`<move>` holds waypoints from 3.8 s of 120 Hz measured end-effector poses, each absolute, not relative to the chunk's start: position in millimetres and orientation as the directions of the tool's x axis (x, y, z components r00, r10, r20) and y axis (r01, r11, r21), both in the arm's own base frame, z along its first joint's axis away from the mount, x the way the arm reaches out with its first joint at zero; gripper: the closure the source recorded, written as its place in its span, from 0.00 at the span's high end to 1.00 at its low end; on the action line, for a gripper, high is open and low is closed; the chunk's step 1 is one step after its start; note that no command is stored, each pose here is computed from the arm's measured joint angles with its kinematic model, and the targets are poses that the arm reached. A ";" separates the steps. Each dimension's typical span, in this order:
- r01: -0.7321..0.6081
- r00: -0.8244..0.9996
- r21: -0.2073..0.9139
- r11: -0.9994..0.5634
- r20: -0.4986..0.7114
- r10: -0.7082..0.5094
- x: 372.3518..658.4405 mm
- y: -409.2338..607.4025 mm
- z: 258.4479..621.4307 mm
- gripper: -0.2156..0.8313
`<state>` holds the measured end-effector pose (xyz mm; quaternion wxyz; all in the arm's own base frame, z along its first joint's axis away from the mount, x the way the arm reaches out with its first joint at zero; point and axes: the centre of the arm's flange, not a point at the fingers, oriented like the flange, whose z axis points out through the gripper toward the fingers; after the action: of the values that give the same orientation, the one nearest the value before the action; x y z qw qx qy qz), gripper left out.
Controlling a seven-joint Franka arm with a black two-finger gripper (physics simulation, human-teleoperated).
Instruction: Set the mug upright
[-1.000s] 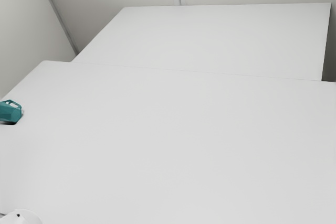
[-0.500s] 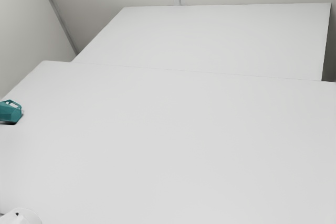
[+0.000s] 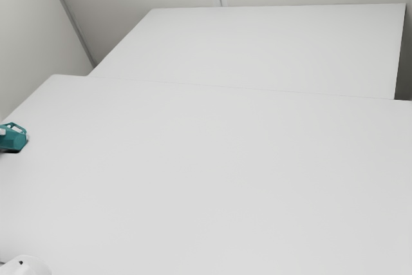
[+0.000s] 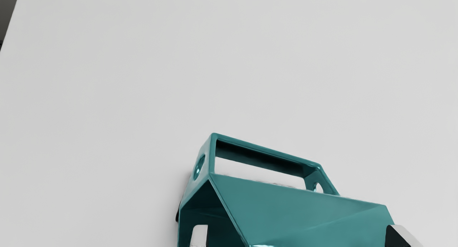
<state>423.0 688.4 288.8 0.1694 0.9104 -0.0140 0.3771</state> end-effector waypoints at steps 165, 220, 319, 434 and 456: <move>-0.463 0.872 0.211 -0.861 0.284 -0.399 586.5 390.4 456.9 0.10; -0.453 0.879 0.088 -0.887 0.207 -0.429 586.0 207.4 443.2 0.10; -0.229 0.955 0.029 -0.973 0.198 -0.219 545.0 73.2 352.4 0.09; -0.187 0.951 0.051 -0.981 0.258 -0.168 557.3 47.8 437.4 0.74; -0.224 0.944 0.017 -0.974 0.251 -0.213 601.7 50.3 520.6 0.77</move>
<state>601.7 50.3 520.6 0.0228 0.9857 -0.1108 0.1246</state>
